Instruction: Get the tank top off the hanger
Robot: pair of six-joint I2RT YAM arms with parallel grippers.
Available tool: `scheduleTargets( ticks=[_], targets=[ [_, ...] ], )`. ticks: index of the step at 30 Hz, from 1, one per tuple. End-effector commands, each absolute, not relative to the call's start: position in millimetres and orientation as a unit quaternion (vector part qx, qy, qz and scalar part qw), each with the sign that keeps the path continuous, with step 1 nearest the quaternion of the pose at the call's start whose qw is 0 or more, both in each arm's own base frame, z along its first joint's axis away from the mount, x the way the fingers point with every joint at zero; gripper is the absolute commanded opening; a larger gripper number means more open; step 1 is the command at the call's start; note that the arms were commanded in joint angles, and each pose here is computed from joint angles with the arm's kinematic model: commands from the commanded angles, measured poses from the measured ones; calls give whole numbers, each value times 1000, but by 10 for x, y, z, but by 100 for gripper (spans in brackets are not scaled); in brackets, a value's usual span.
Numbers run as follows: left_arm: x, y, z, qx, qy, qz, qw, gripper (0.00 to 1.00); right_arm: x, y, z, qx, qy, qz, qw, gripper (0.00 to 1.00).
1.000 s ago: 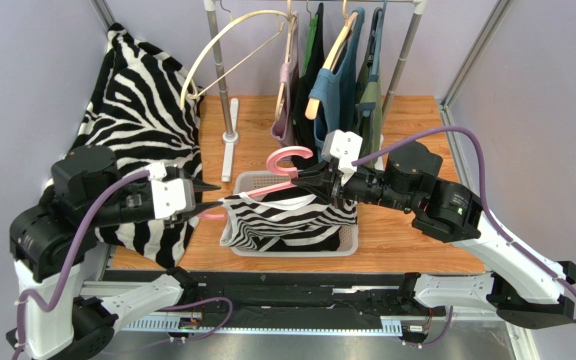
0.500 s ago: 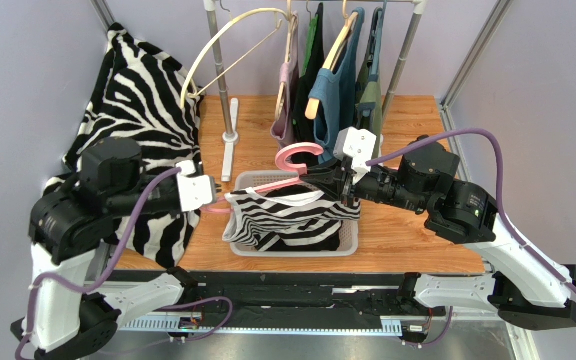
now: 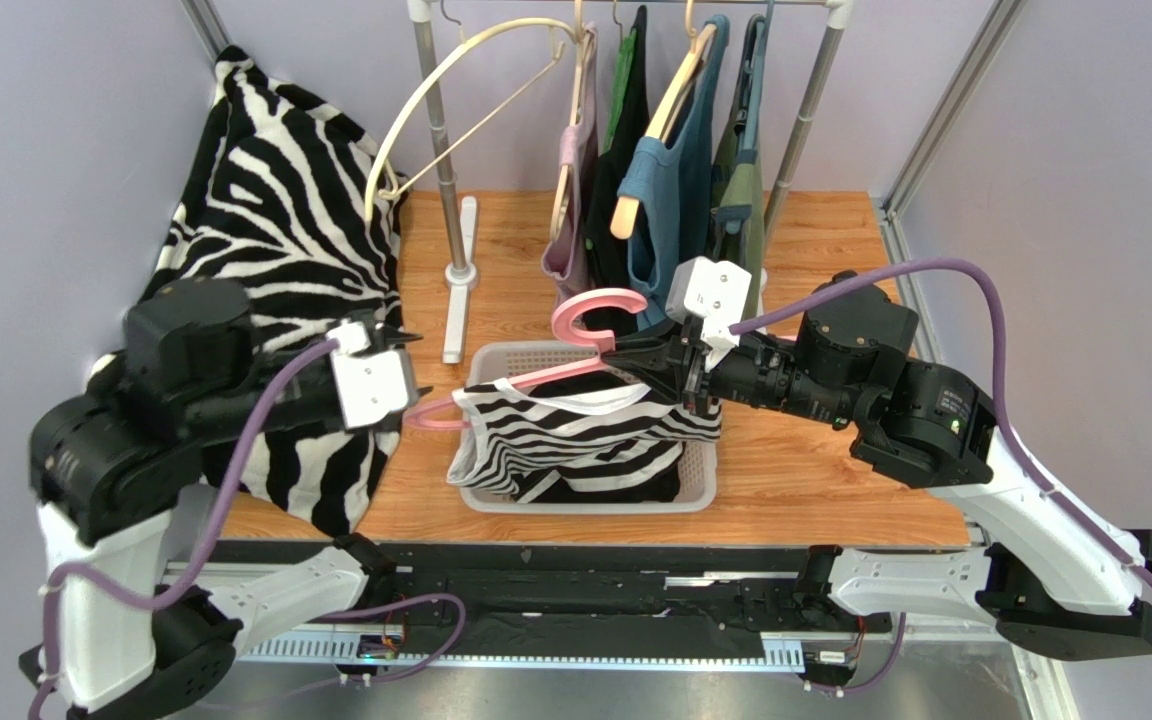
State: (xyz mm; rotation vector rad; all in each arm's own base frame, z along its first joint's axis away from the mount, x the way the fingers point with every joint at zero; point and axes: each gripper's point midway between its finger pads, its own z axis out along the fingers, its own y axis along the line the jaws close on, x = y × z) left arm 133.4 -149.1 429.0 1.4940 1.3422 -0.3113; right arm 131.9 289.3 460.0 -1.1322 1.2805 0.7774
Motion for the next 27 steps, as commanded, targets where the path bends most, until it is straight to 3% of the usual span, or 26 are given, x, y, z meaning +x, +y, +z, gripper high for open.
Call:
scheduleTargets(
  ticks=[1,5,10,16,27],
  targets=[
    [913,-1157,4028,631,596,-135,477,64,1307,2710,4902,-470,526,325,630,0],
    [718,-1174,3888,648,596,-173,441,69,1297,2672,4929,-469,524,322,633,0],
    [620,-1260,3612,657,609,-219,387,67,1288,2702,4922,-473,526,327,627,0],
    [715,-1351,3559,653,620,-229,371,56,1280,2741,4943,-475,522,332,626,0],
    [712,-1417,3521,654,629,-251,338,28,1276,2802,4944,-478,519,340,622,0]
  ],
)
